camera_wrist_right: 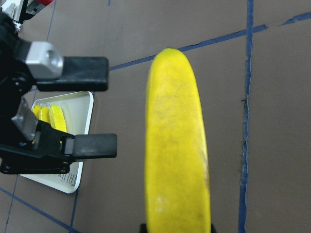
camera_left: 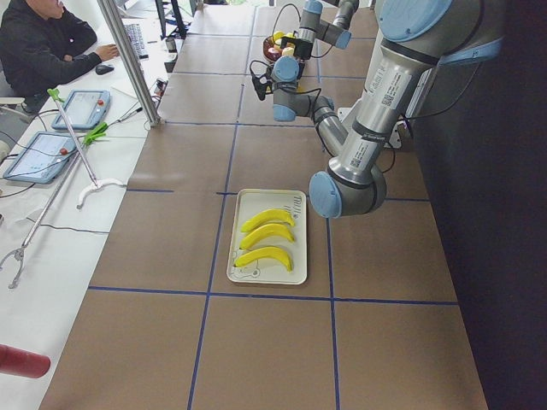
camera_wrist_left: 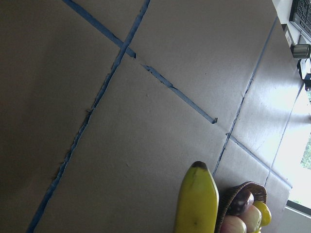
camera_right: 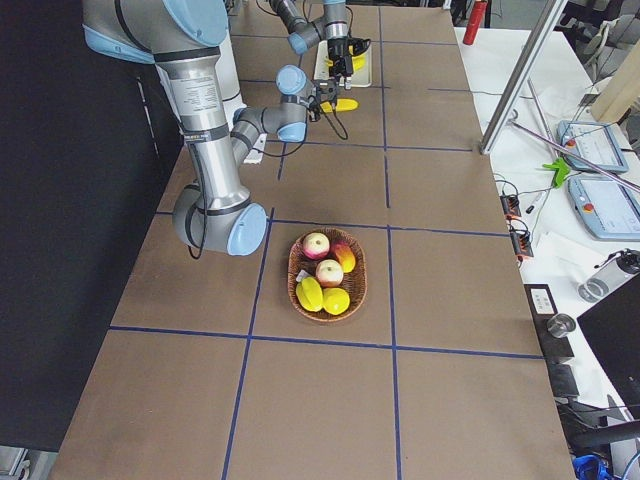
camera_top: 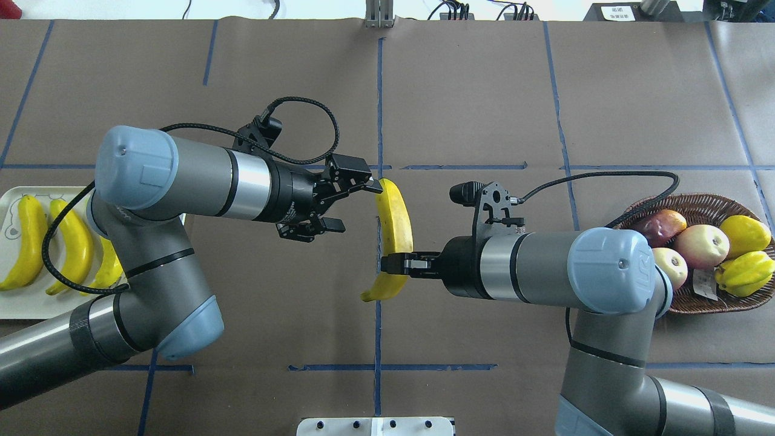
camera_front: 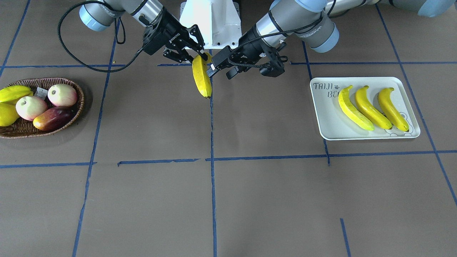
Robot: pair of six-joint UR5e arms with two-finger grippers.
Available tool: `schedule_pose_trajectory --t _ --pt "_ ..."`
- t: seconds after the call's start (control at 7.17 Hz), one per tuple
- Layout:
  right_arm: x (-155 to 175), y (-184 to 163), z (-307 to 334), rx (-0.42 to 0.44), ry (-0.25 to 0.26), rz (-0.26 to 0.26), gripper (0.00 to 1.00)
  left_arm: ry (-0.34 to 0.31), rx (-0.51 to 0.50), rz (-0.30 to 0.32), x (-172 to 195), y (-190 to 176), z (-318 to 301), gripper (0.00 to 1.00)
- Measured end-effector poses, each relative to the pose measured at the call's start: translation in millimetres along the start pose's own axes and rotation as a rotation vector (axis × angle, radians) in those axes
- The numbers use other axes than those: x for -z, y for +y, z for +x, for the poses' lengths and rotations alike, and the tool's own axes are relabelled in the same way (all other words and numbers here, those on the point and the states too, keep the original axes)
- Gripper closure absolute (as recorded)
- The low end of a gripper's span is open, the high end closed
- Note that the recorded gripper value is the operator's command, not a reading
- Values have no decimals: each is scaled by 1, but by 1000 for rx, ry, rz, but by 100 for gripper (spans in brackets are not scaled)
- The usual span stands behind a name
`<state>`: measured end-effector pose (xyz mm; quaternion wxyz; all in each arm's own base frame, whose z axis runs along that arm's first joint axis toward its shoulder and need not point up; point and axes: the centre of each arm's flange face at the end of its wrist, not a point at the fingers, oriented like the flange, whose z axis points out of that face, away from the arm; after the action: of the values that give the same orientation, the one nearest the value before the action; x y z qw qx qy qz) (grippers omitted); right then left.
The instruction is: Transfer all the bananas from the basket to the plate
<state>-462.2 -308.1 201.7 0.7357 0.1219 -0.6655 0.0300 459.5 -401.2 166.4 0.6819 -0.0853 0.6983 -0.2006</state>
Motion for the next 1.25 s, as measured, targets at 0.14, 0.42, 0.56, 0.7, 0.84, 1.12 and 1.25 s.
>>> schedule_pose_trajectory --t 0.14,0.42,0.56,0.7,0.84,1.12,1.25 --pt "-2 3 -4 2 -6 -5 100 1 -3 -14 -5 8 1 1" --pt "-2 6 -11 4 -20 -11 100 11 -7 -10 -23 24 5 11" --pt "-2 8 -15 5 -26 -14 100 10 -6 -2 -30 26 4 98" --pt "-2 9 -16 6 -29 -16 96 9 -7 2 -32 27 3 100" --pt "-2 9 -16 7 -29 -18 20 11 -17 3 -33 26 2 100" --pt "-1 9 -16 7 -31 -18 0 17 -53 6 -30 23 2 100" --pt "0 9 -17 6 -33 -17 0 17 -59 12 -29 20 2 100"
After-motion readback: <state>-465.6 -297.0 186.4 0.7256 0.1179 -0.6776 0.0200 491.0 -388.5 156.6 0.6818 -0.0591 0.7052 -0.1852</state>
